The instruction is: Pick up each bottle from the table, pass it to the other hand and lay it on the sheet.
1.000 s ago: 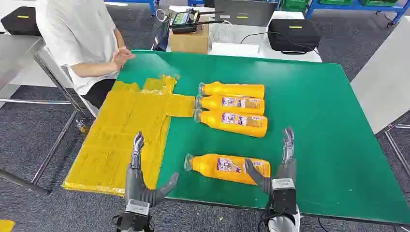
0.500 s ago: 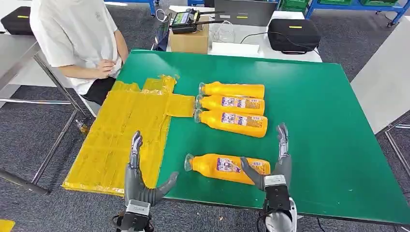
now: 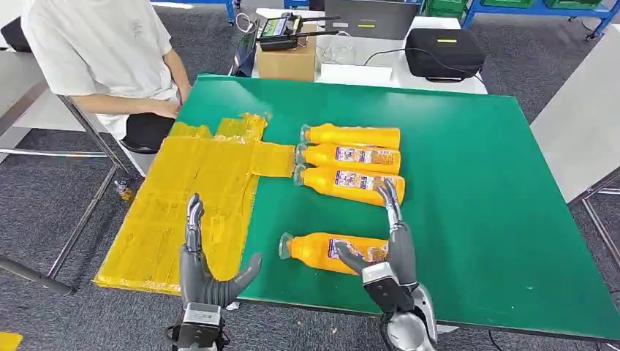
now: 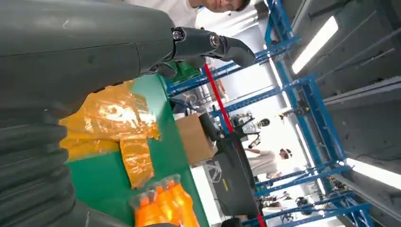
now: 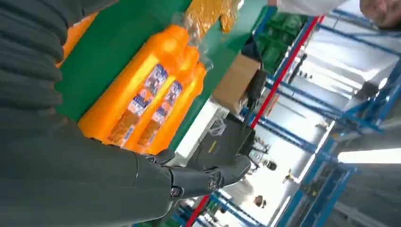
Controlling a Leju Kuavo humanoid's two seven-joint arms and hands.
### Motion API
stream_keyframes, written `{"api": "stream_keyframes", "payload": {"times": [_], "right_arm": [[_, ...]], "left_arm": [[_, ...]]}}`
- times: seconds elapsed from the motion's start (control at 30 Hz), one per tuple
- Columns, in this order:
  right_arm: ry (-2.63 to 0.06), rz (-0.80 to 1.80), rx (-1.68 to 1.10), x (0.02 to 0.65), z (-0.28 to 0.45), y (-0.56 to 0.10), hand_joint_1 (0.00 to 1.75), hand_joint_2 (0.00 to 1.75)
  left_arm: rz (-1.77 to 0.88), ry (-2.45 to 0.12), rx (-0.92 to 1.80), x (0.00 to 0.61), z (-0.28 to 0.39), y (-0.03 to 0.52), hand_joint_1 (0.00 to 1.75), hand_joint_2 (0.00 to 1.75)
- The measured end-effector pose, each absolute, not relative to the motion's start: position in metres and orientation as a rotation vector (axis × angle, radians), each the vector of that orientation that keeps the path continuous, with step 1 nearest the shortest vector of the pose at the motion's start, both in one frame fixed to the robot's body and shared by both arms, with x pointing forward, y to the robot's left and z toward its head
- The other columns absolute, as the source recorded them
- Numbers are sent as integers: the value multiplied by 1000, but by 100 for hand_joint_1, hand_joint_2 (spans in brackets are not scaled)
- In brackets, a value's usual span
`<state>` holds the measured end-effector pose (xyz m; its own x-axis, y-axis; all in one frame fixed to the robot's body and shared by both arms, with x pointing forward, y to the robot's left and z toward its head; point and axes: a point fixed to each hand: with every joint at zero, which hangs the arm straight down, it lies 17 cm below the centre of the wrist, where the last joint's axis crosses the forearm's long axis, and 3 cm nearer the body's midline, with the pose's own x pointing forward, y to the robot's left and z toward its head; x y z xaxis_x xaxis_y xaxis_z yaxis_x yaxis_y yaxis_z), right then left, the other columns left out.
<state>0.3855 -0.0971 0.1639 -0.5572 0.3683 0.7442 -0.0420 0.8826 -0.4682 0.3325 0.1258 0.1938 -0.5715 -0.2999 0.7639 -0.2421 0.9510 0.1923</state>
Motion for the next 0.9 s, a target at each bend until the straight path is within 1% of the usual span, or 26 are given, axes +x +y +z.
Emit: {"api": "stream_keyframes", "payload": {"times": [0.2,0.5,0.63,0.73,0.9], "right_arm": [[-1981,854,-268,383,122,-73,0,175],[-1939,951,-262,376,99,-70,0,175],[-1908,1058,-277,370,87,-63,0,175],[-1873,1167,-347,366,75,-61,0,175],[-1835,1283,-567,365,73,-72,0,175]], "left_arm": [[-36,-2168,281,339,190,126,0,175],[-15,-2177,271,345,197,126,0,175],[-20,-2184,271,346,199,125,0,175],[-39,-2189,275,347,200,123,0,175],[-36,-2167,332,348,196,132,0,175]]}}
